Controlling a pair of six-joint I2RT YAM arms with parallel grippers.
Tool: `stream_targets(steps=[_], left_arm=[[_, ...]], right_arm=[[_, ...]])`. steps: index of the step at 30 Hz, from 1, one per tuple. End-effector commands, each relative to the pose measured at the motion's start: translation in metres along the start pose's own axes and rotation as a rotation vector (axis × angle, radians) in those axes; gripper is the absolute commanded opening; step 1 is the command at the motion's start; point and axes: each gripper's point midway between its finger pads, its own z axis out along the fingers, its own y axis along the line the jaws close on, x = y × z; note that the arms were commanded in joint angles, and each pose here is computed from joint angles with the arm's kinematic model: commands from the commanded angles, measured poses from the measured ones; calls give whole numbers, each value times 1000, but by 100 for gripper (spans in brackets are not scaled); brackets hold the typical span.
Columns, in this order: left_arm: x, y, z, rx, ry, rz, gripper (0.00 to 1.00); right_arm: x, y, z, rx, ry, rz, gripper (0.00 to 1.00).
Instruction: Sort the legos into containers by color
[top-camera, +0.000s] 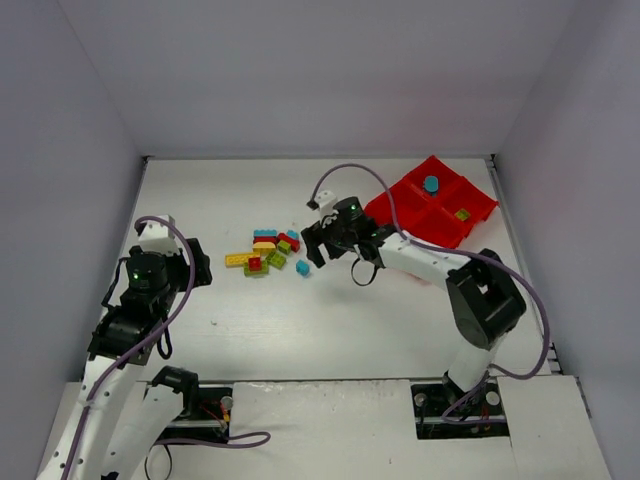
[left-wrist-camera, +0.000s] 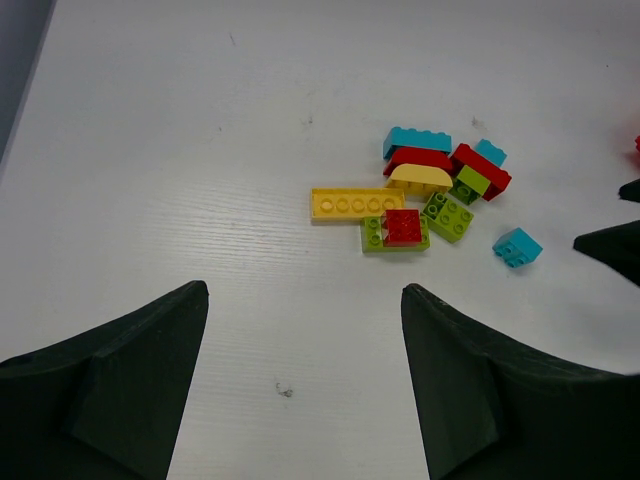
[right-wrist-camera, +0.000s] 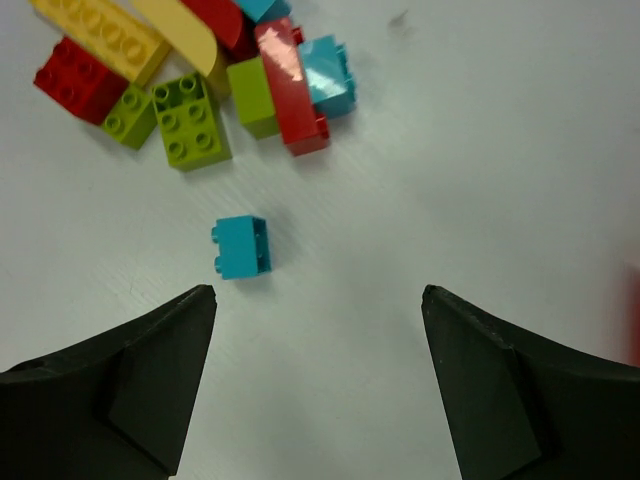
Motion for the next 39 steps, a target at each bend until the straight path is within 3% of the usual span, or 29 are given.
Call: stream_targets(steps=[1, 9, 15, 18, 22, 25, 31, 39], left_arm=[[-21, -3, 0, 2, -58, -13, 72], [-20, -1, 1, -5, -54, -10, 71], [-19, -2, 2, -3, -45, -8, 71], [-19, -2, 3, -5, -44, -8, 71], [-19, -2, 3, -5, -43, -8, 72], [-19, -2, 3, -5, -43, -8, 72], [-18, -2, 3, -4, -41, -7, 71], [-18, -1, 3, -8, -42, -6, 71]], right_arm=[[-23, 20, 12, -58, -36, -69, 80], [2, 41, 48, -113, 47, -103, 68], [15, 45, 59, -136, 81, -107, 43], [14, 43, 61, -133, 80, -116, 20], [1, 33, 53, -88, 49, -129, 3], [-24, -3, 36, 12, -10, -104, 0], [-80, -146, -33, 400, -159, 48, 0], [-100, -287, -116, 748, -287, 221, 0]])
